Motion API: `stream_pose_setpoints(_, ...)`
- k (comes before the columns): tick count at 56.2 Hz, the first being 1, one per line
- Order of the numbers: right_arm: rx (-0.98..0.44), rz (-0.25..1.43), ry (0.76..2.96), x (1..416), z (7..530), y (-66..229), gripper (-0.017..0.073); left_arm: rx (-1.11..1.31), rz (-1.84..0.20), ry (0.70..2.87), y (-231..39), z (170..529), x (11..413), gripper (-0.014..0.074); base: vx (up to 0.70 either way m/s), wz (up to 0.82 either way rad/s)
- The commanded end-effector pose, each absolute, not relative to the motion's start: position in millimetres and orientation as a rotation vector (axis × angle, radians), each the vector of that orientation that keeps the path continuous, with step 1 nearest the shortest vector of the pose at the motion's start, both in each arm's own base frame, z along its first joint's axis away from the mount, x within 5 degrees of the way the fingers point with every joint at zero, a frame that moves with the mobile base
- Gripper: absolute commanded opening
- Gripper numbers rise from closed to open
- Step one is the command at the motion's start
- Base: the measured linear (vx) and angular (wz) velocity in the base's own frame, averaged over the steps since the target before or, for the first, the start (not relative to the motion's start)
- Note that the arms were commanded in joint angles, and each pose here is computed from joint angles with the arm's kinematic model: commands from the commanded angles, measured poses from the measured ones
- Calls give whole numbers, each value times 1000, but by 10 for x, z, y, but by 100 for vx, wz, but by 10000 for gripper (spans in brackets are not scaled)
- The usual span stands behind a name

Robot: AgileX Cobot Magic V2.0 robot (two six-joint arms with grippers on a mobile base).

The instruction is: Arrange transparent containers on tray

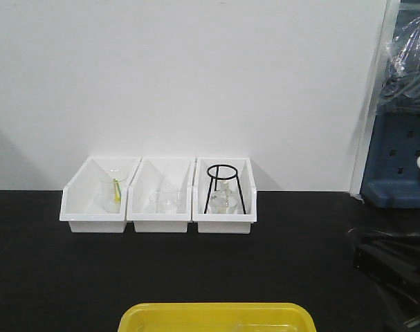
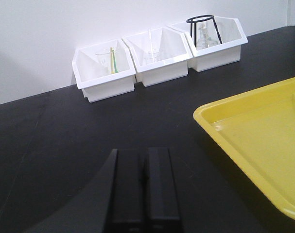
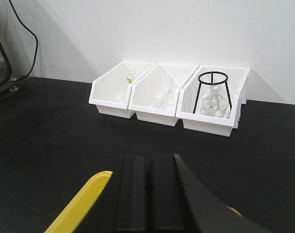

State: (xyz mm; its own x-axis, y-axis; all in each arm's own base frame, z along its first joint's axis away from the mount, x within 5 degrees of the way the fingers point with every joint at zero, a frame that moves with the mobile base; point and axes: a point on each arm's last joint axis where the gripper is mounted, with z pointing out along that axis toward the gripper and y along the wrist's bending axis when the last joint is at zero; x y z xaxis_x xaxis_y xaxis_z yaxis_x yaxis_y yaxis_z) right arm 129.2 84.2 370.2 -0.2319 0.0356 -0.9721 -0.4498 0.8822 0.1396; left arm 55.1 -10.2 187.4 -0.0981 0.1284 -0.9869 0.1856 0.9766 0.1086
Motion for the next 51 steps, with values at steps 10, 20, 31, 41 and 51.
stream_pose_setpoints(10, -370, 447, 1662, 1282, 3789, 829, -13, 216, -51, 1621, -97, 1827, 561, -1, 0, 0)
stream_pose_setpoints(20, -478, 355, 1610, 1233, 3453, 750, -13, 216, -51, 1621, -97, 1827, 561, -1, 0, 0)
stream_pose_setpoints(31, -362, 292, 1616, 1108, 2909, 480, -13, 216, -51, 1621, -97, 1827, 561, -1, 0, 0)
stream_pose_setpoints(41, -132, 183, 1622, 881, 2496, 178, -13, 216, -51, 1621, -97, 1827, 561, -1, 0, 0)
stream_pose_setpoints(51, 50, 68, 1566, 670, 2210, 8, -13, 216, -51, 1621, -97, 1827, 561, -1, 0, 0)
